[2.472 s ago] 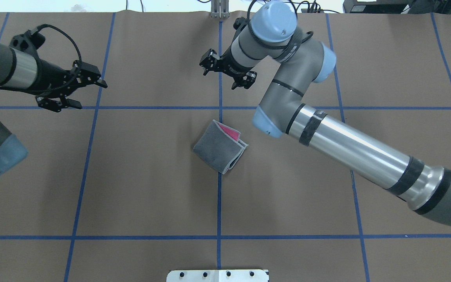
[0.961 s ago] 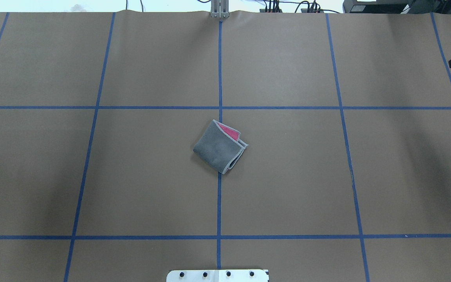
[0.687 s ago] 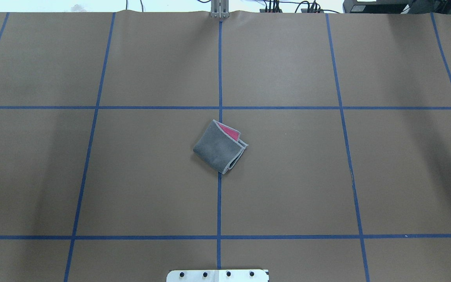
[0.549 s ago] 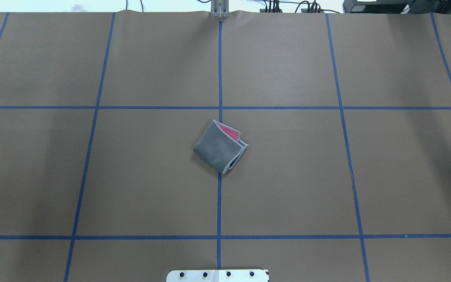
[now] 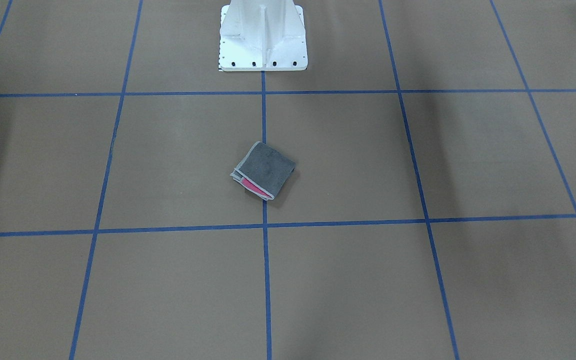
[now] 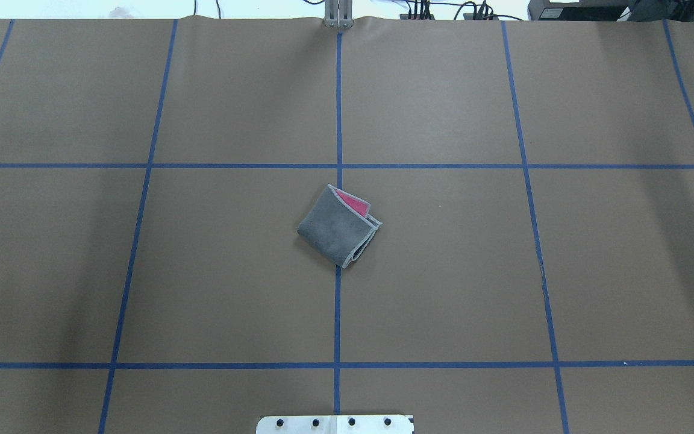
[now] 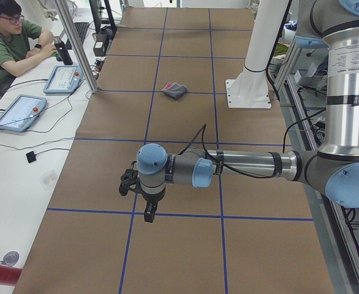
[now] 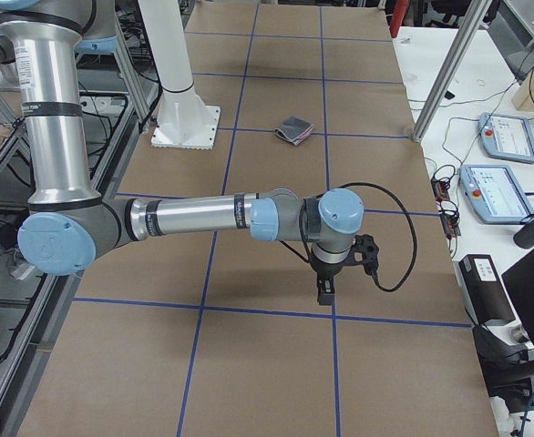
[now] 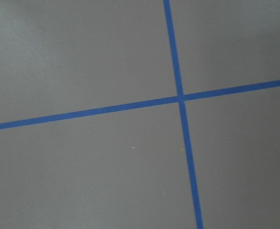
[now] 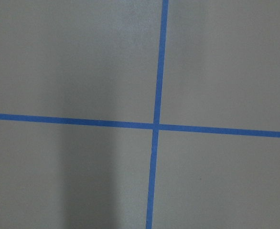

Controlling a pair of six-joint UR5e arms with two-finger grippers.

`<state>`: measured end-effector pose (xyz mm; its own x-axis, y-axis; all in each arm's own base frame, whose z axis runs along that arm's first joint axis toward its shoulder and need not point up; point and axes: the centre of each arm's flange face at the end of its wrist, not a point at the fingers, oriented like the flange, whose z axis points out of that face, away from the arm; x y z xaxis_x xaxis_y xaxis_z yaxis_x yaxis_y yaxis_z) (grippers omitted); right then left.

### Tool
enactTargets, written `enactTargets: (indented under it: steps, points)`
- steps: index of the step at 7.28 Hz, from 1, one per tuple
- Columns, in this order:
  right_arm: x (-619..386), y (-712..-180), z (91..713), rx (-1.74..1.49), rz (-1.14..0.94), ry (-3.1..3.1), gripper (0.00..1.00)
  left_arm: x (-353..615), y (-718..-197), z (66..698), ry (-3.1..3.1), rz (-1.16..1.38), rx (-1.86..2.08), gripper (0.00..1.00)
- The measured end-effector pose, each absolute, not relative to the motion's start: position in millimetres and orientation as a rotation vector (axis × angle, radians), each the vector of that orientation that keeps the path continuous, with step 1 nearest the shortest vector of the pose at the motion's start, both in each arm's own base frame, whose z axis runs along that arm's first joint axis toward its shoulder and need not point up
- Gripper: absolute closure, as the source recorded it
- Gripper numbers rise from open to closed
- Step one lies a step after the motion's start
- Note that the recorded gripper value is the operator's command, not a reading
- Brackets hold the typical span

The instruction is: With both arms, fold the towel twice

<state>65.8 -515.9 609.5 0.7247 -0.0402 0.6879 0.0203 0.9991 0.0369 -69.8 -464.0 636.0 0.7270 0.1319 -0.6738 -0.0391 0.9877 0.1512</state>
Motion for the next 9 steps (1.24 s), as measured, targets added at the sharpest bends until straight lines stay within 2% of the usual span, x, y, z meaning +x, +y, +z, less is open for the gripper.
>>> enactTargets:
  steps: [5,9]
  points:
    - [82,-460,630,0.003,0.018,-0.778,0.00,-70,-454,632,0.758,0.087,0.123,0.00]
    - [87,-453,629,0.006,0.032,-0.777,0.00,-70,-454,633,0.758,0.087,0.121,0.00]
